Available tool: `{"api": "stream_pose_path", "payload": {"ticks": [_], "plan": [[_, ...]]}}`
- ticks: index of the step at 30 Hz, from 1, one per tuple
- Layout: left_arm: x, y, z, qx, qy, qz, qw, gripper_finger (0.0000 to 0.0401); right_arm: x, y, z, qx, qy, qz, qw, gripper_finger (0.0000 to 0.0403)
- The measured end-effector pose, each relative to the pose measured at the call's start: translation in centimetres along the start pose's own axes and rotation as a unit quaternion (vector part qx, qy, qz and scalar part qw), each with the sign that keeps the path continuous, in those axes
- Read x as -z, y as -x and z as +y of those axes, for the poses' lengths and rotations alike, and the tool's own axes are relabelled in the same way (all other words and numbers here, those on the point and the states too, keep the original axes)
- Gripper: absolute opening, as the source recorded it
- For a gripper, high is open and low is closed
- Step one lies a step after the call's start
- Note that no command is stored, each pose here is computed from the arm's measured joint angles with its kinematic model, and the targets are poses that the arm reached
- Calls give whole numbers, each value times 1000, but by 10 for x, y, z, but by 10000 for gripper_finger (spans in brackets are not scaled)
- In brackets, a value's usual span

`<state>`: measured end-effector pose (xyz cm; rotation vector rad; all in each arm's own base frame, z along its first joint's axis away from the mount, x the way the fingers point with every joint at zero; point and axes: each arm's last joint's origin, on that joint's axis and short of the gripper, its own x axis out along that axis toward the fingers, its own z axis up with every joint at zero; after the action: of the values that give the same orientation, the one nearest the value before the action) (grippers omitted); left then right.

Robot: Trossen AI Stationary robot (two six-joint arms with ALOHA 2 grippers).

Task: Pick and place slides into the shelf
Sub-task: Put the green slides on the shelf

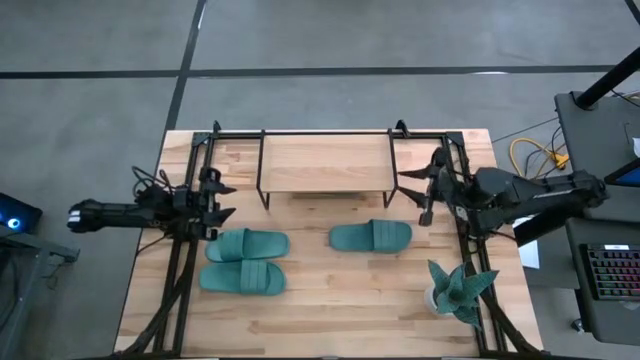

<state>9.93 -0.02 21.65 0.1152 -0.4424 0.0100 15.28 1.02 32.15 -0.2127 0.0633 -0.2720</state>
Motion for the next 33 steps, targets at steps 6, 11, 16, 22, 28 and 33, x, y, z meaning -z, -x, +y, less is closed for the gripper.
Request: {"api": "stream_pose_path", "payload": {"ticks": [6, 11, 16, 22, 28, 33], "plan": [[6, -2, -1, 2, -4, 21, 1000, 212, -5, -5, 0, 16, -48, 114, 992, 135], [6, -2, -1, 2, -4, 23, 1000, 212, 1, -5, 1, 28, -110, 206, 972, 127], [6, -2, -1, 2, -4, 23, 1000, 212, 14, -6, 4, 71, -237, 256, 935, 120], [8, -3, -1, 3, -4, 30, 1000, 213, 31, -9, 9, 112, -312, 291, 897, 110], [7, -3, -1, 3, -6, 26, 1000, 213, 48, -5, 11, 151, -387, 326, 849, 100], [7, -3, -1, 3, -41, 26, 999, 213, 60, -5, 17, 125, -431, 356, 820, 98]]}}
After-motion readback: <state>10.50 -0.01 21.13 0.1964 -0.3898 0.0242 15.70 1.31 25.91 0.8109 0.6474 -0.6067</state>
